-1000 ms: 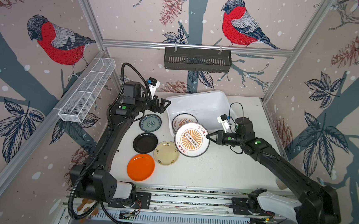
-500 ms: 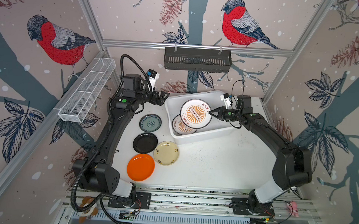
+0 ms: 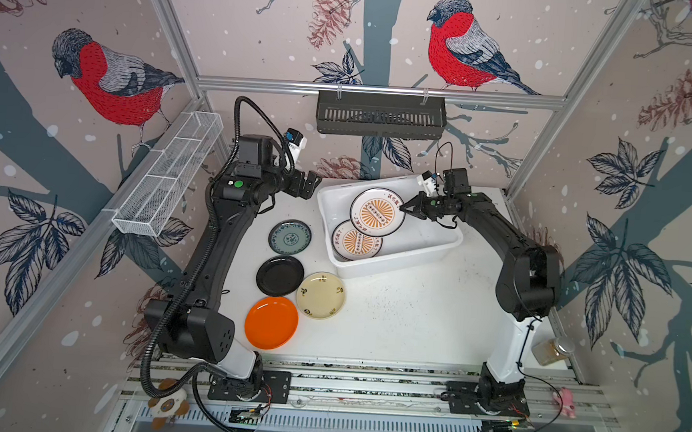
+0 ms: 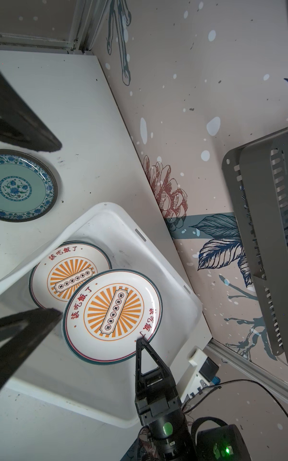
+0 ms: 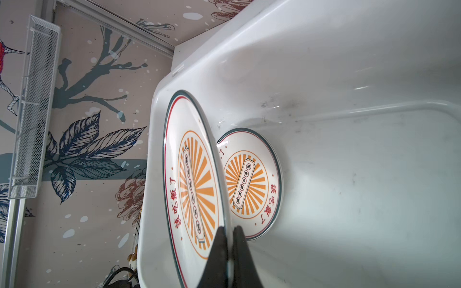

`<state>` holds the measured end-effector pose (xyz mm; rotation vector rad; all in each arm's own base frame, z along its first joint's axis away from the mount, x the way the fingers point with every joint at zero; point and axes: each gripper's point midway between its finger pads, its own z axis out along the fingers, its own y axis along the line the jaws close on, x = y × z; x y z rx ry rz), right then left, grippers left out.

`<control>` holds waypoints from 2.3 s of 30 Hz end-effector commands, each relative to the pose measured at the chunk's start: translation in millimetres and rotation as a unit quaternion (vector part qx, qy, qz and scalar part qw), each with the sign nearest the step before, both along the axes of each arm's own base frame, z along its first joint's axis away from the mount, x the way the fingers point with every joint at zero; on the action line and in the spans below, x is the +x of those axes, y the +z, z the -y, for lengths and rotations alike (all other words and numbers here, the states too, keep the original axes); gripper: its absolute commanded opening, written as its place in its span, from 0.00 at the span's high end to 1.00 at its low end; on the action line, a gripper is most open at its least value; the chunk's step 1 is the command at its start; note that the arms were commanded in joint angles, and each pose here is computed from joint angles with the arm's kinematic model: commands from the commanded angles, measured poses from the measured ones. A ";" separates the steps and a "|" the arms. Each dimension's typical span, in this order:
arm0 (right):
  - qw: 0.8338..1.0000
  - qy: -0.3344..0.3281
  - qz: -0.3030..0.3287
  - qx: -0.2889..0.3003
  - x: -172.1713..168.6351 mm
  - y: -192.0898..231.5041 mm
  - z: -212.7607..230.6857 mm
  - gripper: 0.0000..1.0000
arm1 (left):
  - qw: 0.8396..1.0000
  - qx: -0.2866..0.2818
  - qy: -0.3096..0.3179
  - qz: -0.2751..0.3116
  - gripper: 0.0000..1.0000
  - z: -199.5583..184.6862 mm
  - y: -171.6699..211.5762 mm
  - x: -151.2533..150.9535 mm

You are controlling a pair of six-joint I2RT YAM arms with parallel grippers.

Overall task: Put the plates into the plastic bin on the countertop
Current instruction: 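Lower the sunburst plate into the bin against the stacked plates with right gripper, then open the right gripper and release the plate flat onto the stack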

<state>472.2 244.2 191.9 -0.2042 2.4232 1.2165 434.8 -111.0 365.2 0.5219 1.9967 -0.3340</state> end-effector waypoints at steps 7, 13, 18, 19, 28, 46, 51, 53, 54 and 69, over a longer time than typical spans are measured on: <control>0.998 0.000 -0.011 -0.062 9.9 -32.1 -3.0 0.99 | 0.998 0.016 0.024 0.053 0.04 -11.0 29.0 28.2; 0.997 0.009 -0.027 -0.073 9.9 -53.4 -10.2 0.99 | 0.999 -0.023 0.016 0.041 0.04 -3.3 21.7 33.5; 0.995 0.020 -0.043 -0.083 9.1 -70.8 -15.9 0.98 | 0.999 -0.022 0.013 0.036 0.04 -2.6 16.6 36.1; 0.995 0.023 -0.046 -0.086 8.7 -73.4 -16.7 0.98 | 0.999 -0.021 0.013 0.035 0.04 -2.4 15.1 36.8; 0.993 0.032 -0.063 -0.097 8.7 -93.4 -18.0 0.98 | 0.999 -0.028 0.014 0.030 0.04 -1.0 13.1 43.9; 0.990 0.041 -0.083 -0.102 4.8 -111.8 -19.8 0.87 | 0.999 -0.030 0.010 0.019 0.04 0.1 4.8 48.0; 0.990 0.045 -0.087 -0.106 2.1 -115.2 -21.1 0.83 | 0.999 -0.032 0.007 0.016 0.04 0.9 1.7 48.0; 0.989 0.046 -0.087 -0.107 1.7 -115.7 -22.2 0.82 | 0.999 -0.033 0.006 0.015 0.04 1.5 1.1 48.4; 0.989 0.047 -0.088 -0.108 1.1 -116.0 -22.7 0.81 | 0.999 -0.034 0.006 0.015 0.03 1.1 1.6 48.3; 0.987 0.061 -0.090 -0.121 -4.7 -120.2 -32.1 0.70 | 0.999 -0.040 0.006 0.009 0.04 0.7 -5.8 45.2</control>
